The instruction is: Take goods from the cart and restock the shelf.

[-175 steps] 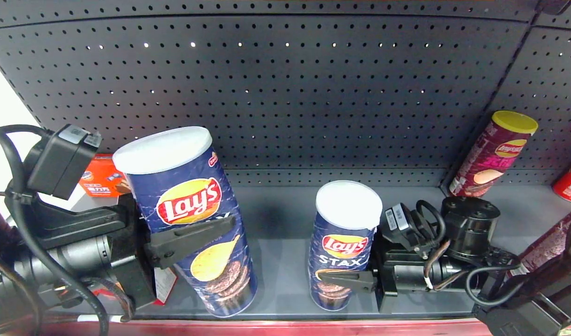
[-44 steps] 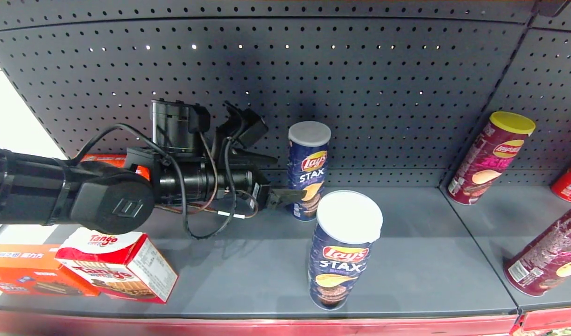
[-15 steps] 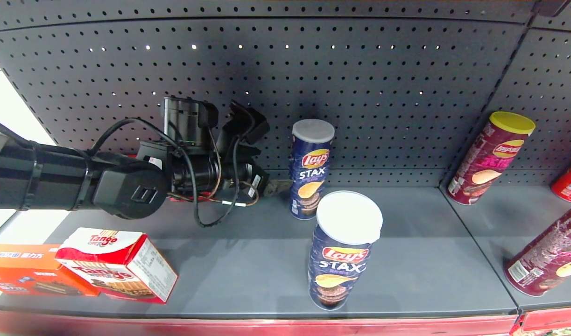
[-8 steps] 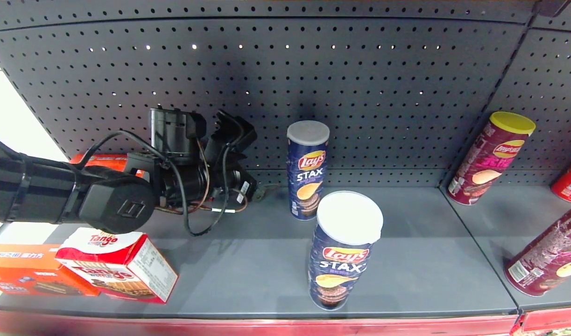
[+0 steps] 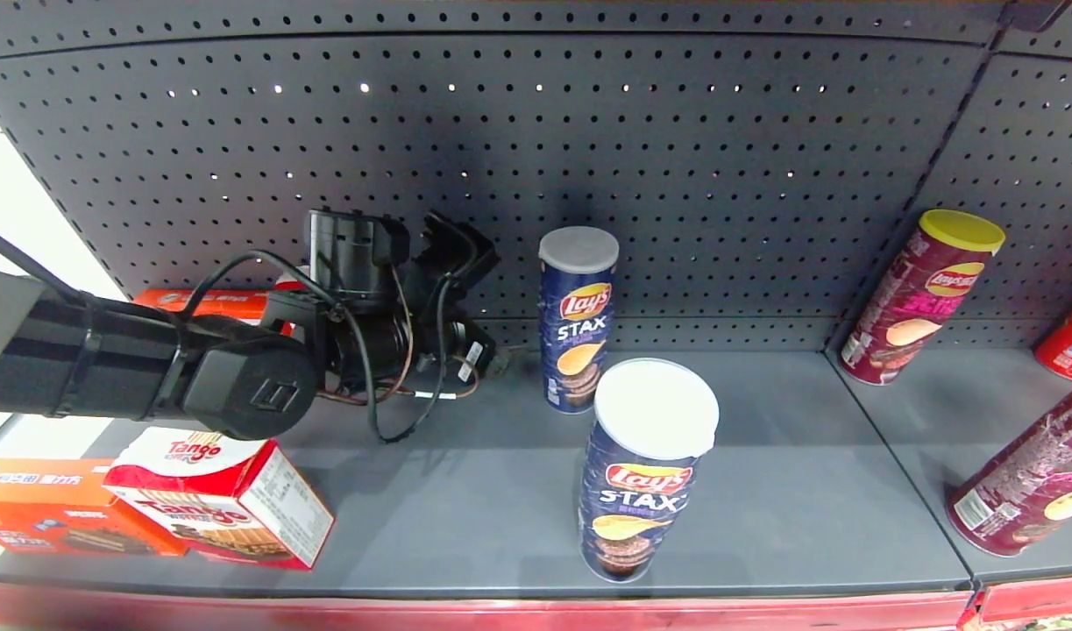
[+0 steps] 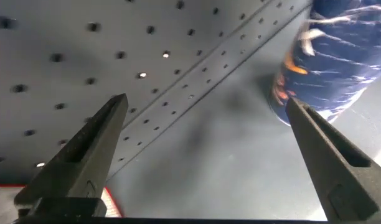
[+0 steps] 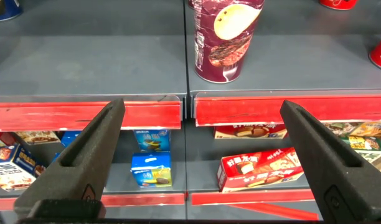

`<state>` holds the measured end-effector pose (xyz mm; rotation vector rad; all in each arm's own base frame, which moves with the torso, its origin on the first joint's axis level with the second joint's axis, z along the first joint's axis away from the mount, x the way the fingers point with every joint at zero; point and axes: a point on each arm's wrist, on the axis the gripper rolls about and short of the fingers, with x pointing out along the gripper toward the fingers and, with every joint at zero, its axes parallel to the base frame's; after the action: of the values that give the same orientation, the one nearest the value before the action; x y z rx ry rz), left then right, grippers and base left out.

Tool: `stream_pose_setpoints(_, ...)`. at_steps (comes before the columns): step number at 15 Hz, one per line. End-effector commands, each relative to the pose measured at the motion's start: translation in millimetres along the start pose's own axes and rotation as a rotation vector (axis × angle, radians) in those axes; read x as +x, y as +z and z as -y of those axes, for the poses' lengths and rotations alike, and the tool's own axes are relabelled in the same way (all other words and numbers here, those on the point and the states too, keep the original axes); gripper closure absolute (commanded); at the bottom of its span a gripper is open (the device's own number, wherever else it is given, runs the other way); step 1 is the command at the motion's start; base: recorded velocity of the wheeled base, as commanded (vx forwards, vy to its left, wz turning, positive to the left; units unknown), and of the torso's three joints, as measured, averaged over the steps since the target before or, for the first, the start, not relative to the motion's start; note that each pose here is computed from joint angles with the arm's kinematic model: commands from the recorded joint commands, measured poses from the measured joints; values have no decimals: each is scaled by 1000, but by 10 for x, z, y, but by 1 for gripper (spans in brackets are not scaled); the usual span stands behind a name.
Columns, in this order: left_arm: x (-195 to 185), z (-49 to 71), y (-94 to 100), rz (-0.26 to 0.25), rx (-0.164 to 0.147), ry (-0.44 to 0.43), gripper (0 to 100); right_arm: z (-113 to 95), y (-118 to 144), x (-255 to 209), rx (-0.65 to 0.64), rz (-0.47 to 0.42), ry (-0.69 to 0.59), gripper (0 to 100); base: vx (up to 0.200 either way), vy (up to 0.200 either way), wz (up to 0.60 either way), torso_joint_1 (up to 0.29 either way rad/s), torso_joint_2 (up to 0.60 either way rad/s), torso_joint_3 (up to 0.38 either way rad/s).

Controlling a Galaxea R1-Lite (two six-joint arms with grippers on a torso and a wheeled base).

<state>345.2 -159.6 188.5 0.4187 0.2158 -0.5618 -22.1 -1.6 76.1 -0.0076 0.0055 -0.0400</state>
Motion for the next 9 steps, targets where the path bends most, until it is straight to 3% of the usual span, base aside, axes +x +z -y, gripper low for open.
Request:
stream_pose_setpoints(1, 69, 49, -44, -15, 0, -14, 0, 0, 1, 1, 0, -1, 0, 0, 0, 0, 0, 0, 0, 0)
stream_pose_setpoints(9, 279, 102, -36, -7, 6, -30, 0, 0, 1, 1, 0, -1, 0, 0, 0, 0, 0, 0, 0, 0)
